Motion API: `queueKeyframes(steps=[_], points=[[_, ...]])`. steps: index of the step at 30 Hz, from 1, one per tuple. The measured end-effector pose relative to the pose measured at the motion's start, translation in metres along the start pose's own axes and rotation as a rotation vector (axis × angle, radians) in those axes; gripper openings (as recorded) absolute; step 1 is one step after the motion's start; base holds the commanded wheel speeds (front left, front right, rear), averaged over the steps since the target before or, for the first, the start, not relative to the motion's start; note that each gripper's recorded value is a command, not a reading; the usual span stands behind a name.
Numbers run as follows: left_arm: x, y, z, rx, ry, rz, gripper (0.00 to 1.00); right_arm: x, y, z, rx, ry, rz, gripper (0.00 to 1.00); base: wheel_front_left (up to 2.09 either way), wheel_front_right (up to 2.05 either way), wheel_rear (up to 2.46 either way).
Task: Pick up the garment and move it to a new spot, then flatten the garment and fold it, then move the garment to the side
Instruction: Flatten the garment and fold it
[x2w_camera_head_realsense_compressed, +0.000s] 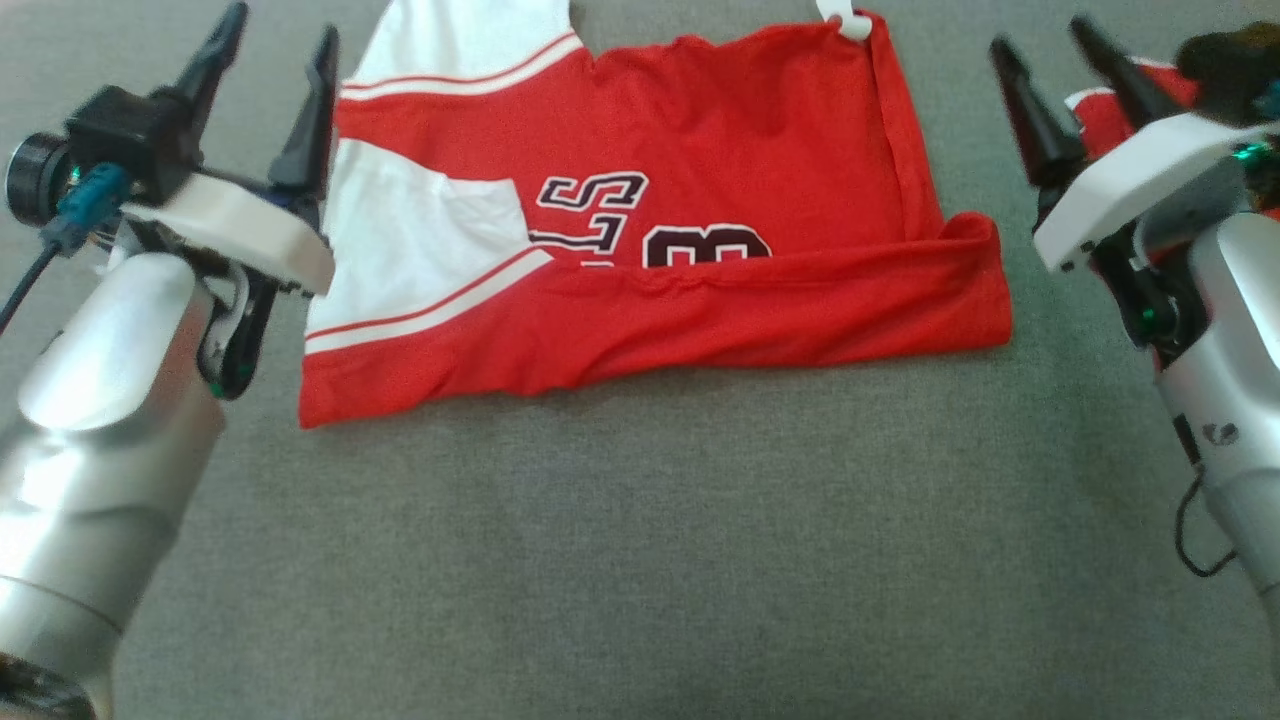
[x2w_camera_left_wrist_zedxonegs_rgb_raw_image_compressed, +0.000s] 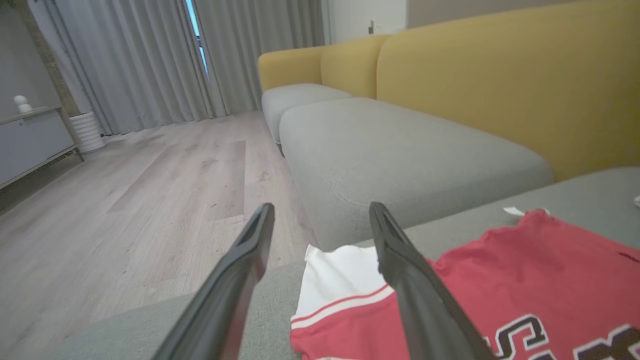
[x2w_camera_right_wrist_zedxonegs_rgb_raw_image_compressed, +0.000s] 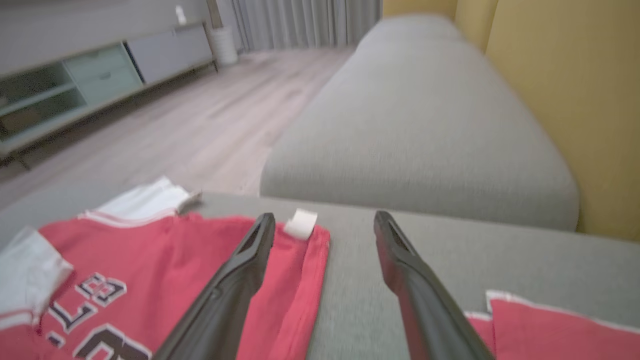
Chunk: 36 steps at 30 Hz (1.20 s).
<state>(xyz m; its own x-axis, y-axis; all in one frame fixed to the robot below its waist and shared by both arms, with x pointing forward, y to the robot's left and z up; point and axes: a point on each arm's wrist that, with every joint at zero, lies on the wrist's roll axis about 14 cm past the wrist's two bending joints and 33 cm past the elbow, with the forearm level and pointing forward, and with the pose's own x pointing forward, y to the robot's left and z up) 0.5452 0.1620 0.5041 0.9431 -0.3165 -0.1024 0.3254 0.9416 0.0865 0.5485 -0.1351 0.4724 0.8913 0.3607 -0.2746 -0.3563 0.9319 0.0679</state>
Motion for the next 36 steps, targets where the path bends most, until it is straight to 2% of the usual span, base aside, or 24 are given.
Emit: queueKeyframes(steps=[3,6,11,16,18,19,23,28,36], points=[[-0.006,0.003,0.034,-0.09,-0.117,0.063,1.0,-0.004,0.004,0.036,0.009,-0.189,-0.01,1.0,0.0,0.0,0.0],[-0.025,0.002,0.056,-0.124,-0.218,0.096,1.0,-0.014,0.012,0.055,0.013,-0.312,-0.016,1.0,0.0,0.0,0.0],[-0.069,-0.012,0.035,-0.182,-0.229,0.159,1.0,-0.034,0.027,0.053,0.06,-0.383,-0.037,1.0,0.0,0.0,0.0],[-0.102,-0.03,0.015,-0.268,-0.218,0.206,1.0,-0.061,0.039,0.023,0.097,-0.369,-0.082,1.0,0.0,0.0,0.0],[-0.113,-0.037,0.005,-0.294,-0.201,0.214,1.0,-0.073,0.044,0.003,0.101,-0.337,-0.098,1.0,0.0,0.0,0.0],[-0.123,-0.044,-0.007,-0.311,-0.173,0.221,1.0,-0.085,0.051,-0.021,0.101,-0.288,-0.11,1.0,0.0,0.0,0.0],[-0.136,-0.049,-0.032,-0.345,-0.115,0.247,1.0,-0.104,0.053,-0.051,0.125,-0.226,-0.143,1.0,0.0,0.0,0.0],[-0.135,-0.048,-0.045,-0.331,-0.077,0.251,1.0,-0.106,0.049,-0.045,0.121,-0.249,-0.156,1.0,0.0,0.0,0.0],[-0.125,-0.05,-0.1,-0.335,0.112,0.265,1.0,-0.099,0.05,-0.04,0.11,-0.261,-0.144,1.0,0.0,0.0,0.0]])
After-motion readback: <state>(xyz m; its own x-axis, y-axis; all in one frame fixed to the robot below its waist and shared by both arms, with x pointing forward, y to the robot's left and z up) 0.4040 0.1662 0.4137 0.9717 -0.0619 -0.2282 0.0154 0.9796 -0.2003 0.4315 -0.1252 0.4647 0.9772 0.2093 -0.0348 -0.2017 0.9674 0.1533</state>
